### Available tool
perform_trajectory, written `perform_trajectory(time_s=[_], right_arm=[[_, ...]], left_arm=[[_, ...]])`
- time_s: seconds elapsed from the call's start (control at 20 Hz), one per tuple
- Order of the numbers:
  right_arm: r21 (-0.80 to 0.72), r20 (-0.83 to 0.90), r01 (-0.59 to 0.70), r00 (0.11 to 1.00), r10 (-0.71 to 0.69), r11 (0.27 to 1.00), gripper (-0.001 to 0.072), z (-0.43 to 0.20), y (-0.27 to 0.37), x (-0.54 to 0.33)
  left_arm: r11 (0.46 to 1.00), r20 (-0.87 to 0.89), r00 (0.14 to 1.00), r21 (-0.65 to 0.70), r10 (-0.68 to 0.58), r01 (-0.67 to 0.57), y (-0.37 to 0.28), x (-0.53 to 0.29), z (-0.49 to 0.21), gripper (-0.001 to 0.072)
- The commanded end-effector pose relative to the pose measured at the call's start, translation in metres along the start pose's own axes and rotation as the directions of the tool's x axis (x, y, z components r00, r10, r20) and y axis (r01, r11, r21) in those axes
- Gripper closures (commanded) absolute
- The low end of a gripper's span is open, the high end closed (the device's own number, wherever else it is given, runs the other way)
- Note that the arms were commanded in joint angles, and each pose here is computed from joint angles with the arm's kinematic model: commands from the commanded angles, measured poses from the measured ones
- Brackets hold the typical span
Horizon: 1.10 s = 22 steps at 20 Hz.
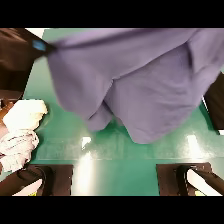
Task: Fold the shirts.
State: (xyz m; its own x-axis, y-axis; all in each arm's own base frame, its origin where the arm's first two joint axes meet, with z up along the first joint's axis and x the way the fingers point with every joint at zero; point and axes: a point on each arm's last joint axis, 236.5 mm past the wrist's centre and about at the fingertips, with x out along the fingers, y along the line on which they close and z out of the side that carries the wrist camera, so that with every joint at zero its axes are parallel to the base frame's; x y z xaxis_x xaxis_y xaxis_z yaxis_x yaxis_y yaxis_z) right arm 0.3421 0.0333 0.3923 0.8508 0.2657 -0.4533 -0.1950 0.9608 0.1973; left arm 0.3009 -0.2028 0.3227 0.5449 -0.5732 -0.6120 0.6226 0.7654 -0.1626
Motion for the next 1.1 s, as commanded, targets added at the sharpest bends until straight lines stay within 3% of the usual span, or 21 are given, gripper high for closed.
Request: perform_trajectory(time_s=[0.0, 0.15, 0.25, 0.4, 0.45, 0.5, 0.55, 0.6, 0.65, 0.7, 0.75, 0.8, 1.05], right_arm=[[-0.004, -0.272, -0.005, 0.962, 0.004, 1.0, 0.0697, -0.057, -0.008, 0.097], [-0.098, -0.406, 0.066, 0.908, -0.1, 0.993, 0.0697, -0.113, -0.025, 0.185], [-0.097, -0.431, 0.062, 0.897, -0.098, 0.993, 0.0697, -0.14, -0.027, 0.231], [-0.029, -0.438, 0.101, 0.893, -0.104, 0.994, 0.0695, -0.164, -0.038, 0.274], [-0.015, -0.436, 0.112, 0.894, -0.108, 0.994, 0.0694, -0.167, -0.043, 0.281], [-0.003, -0.428, 0.121, 0.897, -0.111, 0.993, 0.0693, -0.166, -0.048, 0.286], [0.01, -0.418, 0.124, 0.902, -0.108, 0.992, 0.0687, -0.163, -0.051, 0.287], [0.021, -0.406, 0.13, 0.907, -0.111, 0.991, 0.0574, -0.159, -0.056, 0.286], [0.027, -0.401, 0.141, 0.908, -0.118, 0.99, 0.0318, -0.154, -0.062, 0.283], [0.036, -0.409, 0.153, 0.904, -0.125, 0.988, 0.0238, -0.151, -0.068, 0.277], [0.042, -0.422, 0.163, 0.897, -0.13, 0.986, 0.0239, -0.148, -0.072, 0.27], [0.046, -0.435, 0.173, 0.89, -0.136, 0.984, 0.024, -0.146, -0.077, 0.262], [0.044, -0.456, 0.18, 0.879, -0.141, 0.983, 0.0241, -0.141, -0.076, 0.236]], left_arm=[[0.999, -0.261, 0.965, -0.044, 0.008, -0.02, 0.036, 0.087, -0.059, 0.0675], [0.999, -0.409, 0.913, -0.023, 0.018, -0.03, 0.07, 0.162, -0.096, 0.0675], [0.996, -0.405, 0.912, -0.018, 0.072, -0.087, 0.099, 0.207, -0.102, 0.0674], [0.969, -0.339, 0.933, -0.169, 0.117, -0.183, 0.138, 0.242, -0.097, 0.0674], [0.96, -0.32, 0.938, -0.195, 0.132, -0.202, 0.149, 0.241, -0.093, 0.0568], [0.953, -0.307, 0.941, -0.211, 0.146, -0.217, 0.16, 0.237, -0.09, 0.0221], [0.942, -0.312, 0.938, -0.24, 0.154, -0.235, 0.169, 0.23, -0.09, 0.0047], [0.934, -0.335, 0.93, -0.258, 0.154, -0.248, 0.177, 0.219, -0.093, 0.005], [0.927, -0.368, 0.919, -0.274, 0.144, -0.255, 0.181, 0.21, -0.099, 0.005], [0.922, -0.41, 0.905, -0.297, 0.112, -0.248, 0.179, 0.201, -0.108, 0.0051], [0.919, -0.452, 0.889, -0.313, 0.078, -0.24, 0.174, 0.194, -0.118, 0.0076], [0.92, -0.497, 0.866, -0.313, 0.053, -0.236, 0.167, 0.188, -0.13, 0.0165], [0.92, -0.564, 0.824, -0.347, -0.051, -0.18, 0.113, 0.193, -0.179, 0.0161]])
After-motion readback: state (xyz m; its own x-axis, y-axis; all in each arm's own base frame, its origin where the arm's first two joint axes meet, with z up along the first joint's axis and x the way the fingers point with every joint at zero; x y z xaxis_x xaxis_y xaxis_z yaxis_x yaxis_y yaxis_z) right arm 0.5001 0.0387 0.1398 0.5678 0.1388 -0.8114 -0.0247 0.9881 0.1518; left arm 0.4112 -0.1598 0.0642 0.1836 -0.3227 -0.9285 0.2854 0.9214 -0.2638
